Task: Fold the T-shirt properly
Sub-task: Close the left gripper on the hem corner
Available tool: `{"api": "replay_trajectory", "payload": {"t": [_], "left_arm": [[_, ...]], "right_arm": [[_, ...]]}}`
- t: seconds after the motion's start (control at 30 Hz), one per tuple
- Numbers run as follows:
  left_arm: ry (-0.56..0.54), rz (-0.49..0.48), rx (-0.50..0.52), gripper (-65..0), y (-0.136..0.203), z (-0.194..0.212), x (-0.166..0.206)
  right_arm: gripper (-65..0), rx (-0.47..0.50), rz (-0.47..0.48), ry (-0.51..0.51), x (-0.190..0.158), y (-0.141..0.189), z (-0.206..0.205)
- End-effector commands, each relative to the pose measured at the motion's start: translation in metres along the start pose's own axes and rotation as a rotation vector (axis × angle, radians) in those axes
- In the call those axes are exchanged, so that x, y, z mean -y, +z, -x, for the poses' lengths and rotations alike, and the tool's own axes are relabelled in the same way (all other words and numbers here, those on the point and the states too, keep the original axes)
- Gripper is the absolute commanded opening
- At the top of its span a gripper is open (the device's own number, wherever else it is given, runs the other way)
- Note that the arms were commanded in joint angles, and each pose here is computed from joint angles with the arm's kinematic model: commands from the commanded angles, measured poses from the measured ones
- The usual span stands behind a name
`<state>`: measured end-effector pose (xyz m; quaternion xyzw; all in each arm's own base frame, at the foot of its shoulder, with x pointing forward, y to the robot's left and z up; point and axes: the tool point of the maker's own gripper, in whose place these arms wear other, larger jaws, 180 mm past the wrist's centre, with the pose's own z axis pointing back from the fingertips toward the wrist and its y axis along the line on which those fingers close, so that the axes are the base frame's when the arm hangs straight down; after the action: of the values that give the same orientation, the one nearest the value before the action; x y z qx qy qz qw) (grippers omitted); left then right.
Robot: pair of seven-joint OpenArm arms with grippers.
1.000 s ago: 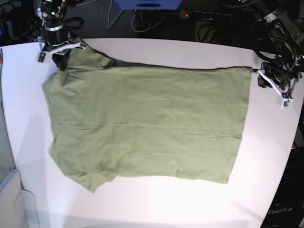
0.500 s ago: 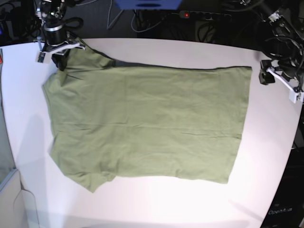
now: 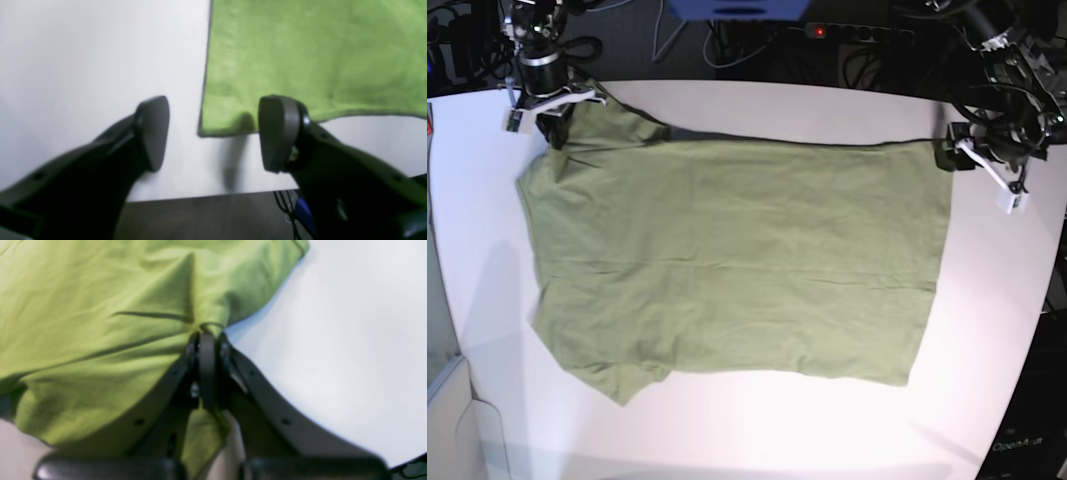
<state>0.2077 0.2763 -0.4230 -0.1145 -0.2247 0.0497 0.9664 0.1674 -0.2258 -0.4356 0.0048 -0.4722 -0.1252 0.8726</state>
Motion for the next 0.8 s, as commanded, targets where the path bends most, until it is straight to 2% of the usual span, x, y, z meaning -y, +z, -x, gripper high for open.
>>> {"api": "replay_trajectory", "payload": {"t": [0.0,0.4,0.5,0.77], "left_arm": [[-0.009,-0.007,0.042,-25.4,0.006,-0.013,-0.002],[0.058,0.033,-0.020,-25.4,-0.012,0.011,-0.005],[0.057,0.034,-0.001,-25.4,-0.014,0.008,-0.004],[0.044,0.056,-0.028,-25.6,-0.018,0.012,0.005]], "right_arm": [[-64.9,-0.011,-0.010,0.012,0.000,0.002,0.002],[-64.9,-0.011,-0.010,0.012,0.000,0.002,0.002],[-64.9,-0.011,-0.010,0.012,0.000,0.002,0.002],[-64.9,-0.011,-0.010,0.011,-0.001,0.002,0.002]]}}
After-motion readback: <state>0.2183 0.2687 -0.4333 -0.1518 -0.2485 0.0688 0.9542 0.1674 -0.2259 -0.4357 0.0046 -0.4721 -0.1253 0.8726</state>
